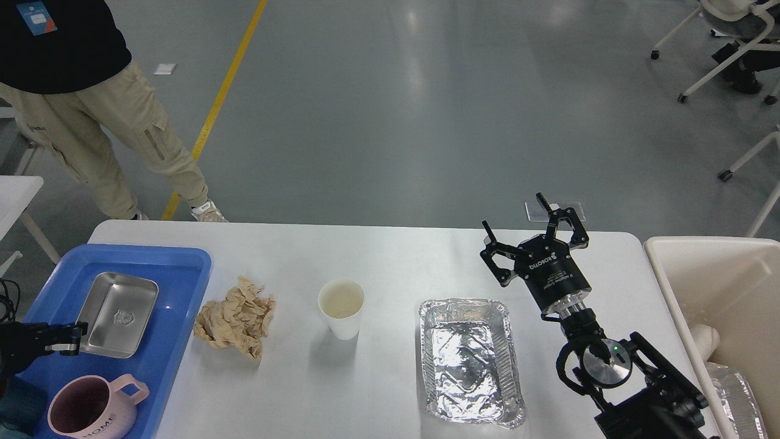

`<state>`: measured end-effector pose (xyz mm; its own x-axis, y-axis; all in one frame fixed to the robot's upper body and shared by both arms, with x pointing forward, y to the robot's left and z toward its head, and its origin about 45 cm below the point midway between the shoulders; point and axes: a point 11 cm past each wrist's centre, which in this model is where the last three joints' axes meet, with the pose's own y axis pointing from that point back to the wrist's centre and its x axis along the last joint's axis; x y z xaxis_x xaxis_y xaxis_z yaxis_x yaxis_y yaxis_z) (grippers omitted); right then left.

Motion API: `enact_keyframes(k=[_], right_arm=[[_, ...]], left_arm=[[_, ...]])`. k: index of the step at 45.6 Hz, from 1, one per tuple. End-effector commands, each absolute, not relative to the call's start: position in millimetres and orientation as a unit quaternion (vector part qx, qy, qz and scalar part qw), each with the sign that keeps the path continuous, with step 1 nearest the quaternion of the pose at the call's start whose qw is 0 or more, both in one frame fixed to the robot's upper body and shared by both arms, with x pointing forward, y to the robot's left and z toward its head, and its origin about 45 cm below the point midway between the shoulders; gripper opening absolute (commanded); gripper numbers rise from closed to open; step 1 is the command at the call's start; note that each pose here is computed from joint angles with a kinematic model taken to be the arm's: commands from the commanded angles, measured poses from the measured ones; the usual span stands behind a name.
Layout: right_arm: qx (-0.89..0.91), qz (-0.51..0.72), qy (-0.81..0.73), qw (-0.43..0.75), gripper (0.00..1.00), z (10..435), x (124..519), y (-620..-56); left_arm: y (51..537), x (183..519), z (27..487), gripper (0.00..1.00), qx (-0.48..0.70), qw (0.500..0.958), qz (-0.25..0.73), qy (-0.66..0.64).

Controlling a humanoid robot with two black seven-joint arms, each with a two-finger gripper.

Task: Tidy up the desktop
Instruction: 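Lift the steel tray and set it into the blue tray, then open the left gripper and withdraw it from the steel tray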

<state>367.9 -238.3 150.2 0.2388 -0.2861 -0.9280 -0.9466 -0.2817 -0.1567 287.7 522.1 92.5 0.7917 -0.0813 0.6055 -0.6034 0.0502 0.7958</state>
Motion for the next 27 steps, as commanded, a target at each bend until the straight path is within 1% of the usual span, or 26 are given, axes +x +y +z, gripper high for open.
enact_keyframes(k=[1,3,6,8,18,20,23,25,27], right_arm=[[-0.682,0.42,0.452,0.393,1.0,150.0,367.8,-238.4],[-0.682,0.42,0.452,0.393,1.0,150.0,367.8,-238.4],[-0.682,0.42,0.452,0.393,1.0,150.0,367.8,-238.4],[-0.682,0.42,0.452,0.393,1.0,150.0,367.8,-238.4],[-0.682,0.42,0.452,0.393,1.0,150.0,367.8,-238.4],[-0.682,0.42,0.452,0.393,1.0,150.0,367.8,-238.4],[-0.682,0.42,0.452,0.393,1.0,149.9,367.7,-238.0],[-0.682,0.421,0.452,0.392,1.0,149.2,367.5,-237.8],[-0.682,0.421,0.453,0.391,1.0,148.6,367.3,-237.6]], left_arm=[[519.3,289.5,90.2,0.12,0.66,0.678,0.195,-0.258],[519.0,290.0,90.6,0.18,0.659,0.679,0.198,-0.258],[519.0,291.4,91.6,0.37,0.659,0.678,0.2,-0.258],[518.4,290.4,90.7,0.45,0.658,0.679,0.199,-0.257],[517.3,293.1,94.6,0.61,0.651,0.683,0.206,-0.259],[516.2,295.0,96.7,0.67,0.645,0.686,0.216,-0.258],[507.0,304.8,103.5,0.81,0.614,0.702,0.252,-0.258],[499.3,312.4,109.1,0.84,0.588,0.714,0.282,-0.254],[492.9,319.0,115.4,0.85,0.567,0.722,0.307,-0.252]])
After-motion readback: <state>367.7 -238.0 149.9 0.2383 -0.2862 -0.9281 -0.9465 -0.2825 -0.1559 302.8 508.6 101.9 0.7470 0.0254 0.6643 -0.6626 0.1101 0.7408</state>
